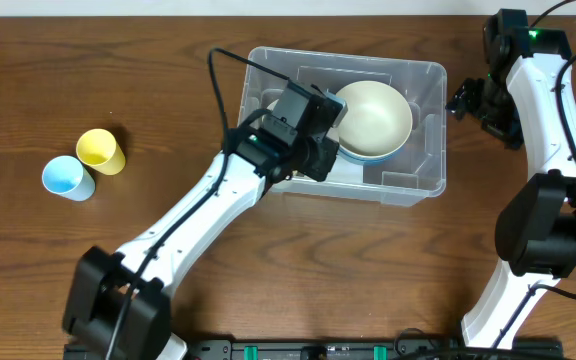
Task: Pack container
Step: 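Carry the pink cup into the bin beside the yellow cup, release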
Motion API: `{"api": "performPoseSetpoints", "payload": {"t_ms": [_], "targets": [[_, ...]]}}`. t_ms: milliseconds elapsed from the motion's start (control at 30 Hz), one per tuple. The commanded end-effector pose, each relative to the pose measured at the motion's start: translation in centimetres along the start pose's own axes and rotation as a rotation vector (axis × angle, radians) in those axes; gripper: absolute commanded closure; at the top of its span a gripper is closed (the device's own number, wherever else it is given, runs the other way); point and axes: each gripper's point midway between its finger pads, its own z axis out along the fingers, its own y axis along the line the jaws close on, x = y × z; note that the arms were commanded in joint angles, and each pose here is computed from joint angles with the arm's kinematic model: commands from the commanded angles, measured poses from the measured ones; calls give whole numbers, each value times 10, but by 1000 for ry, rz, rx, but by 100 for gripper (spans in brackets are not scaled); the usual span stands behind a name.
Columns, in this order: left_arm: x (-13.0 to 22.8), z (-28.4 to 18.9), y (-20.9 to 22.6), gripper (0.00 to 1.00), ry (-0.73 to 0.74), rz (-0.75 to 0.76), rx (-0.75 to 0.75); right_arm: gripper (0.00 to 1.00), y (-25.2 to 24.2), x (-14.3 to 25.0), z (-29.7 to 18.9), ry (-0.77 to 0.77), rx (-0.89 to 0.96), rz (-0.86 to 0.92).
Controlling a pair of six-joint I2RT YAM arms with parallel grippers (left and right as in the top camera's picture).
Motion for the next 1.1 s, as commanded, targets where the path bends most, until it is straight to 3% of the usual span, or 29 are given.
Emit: {"api": "performPoseSetpoints", "payload": {"t_ms": [0,633,767,1067], "targets": [[2,8,0,94,18,-8,-4,1,0,0,-1,-7,4,14],[19,9,3,93,87,-22,-13,1,0,0,-1,-7,4,14],[19,9,3,73,86,-21,-13,1,0,0,-1,-7,4,14],[13,6,2,62,64,-17,-11,1,0,0,-1,-7,4,14]]}}
